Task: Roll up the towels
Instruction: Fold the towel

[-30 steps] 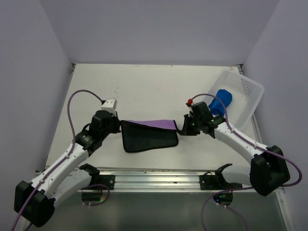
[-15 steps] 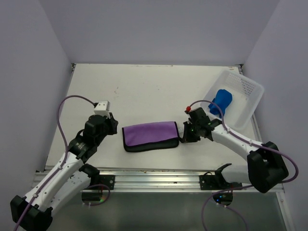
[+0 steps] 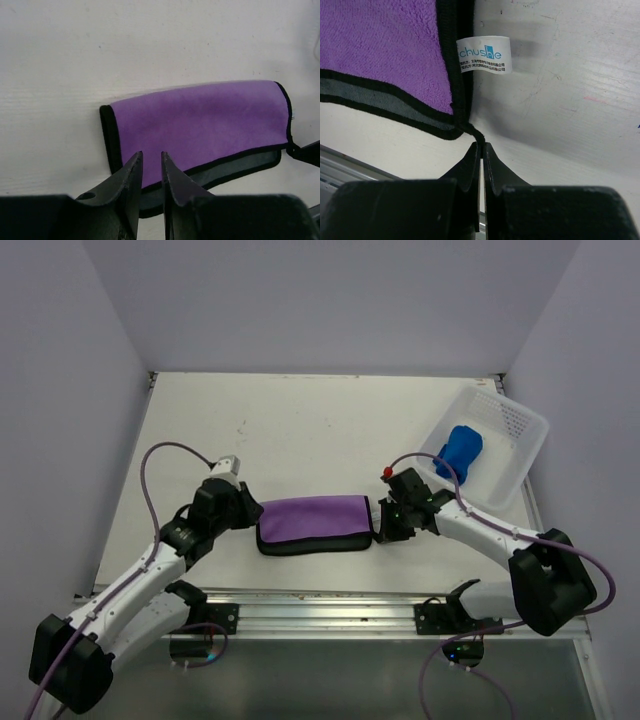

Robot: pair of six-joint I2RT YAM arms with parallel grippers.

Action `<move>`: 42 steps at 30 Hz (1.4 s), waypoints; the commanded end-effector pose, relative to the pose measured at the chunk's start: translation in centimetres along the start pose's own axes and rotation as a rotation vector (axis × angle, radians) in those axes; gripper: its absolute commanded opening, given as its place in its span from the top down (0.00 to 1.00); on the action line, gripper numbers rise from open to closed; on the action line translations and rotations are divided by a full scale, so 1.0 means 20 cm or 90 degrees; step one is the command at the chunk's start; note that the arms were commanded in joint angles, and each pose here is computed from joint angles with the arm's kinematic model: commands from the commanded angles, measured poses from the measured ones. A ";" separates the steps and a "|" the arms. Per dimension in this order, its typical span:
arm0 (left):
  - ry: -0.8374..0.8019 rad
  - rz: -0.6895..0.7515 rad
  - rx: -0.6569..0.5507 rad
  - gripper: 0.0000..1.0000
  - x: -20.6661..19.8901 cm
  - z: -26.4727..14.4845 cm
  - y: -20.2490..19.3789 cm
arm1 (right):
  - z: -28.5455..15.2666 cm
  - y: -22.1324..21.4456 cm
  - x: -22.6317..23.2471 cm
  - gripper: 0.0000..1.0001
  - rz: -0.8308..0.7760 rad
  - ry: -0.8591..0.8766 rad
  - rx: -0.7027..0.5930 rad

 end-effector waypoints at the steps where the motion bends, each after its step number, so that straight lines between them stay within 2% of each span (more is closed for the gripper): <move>1: -0.074 -0.095 0.047 0.75 -0.09 0.03 -0.12 | -0.02 0.03 0.02 1.00 0.004 0.000 -0.017; 5: -0.067 -0.144 0.085 0.70 -0.06 0.04 -0.29 | -0.02 0.03 0.02 1.00 0.002 0.000 -0.015; 8: -0.063 -0.158 0.088 0.66 -0.04 0.02 -0.34 | -0.01 0.02 0.02 1.00 0.003 0.000 -0.011; 20: -0.030 -0.136 0.131 0.65 0.01 0.08 -0.46 | 0.02 0.02 0.02 1.00 0.003 0.001 -0.006; 31: -0.004 -0.131 0.139 0.66 0.05 0.11 -0.51 | 0.02 0.02 0.02 1.00 0.003 0.005 -0.004; 42: -0.007 -0.118 0.119 0.66 0.03 0.11 -0.40 | 0.00 0.02 0.02 1.00 -0.002 0.006 -0.011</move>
Point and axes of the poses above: each gripper's point midway between its finger pads, its own z axis out along the fingers, its own x axis along the line the jaws close on, y = z × x, the point moved 3 cm from there along -z, back along the fingers, and after that the axes turned 11 degrees about z, right-handed, at the moved point
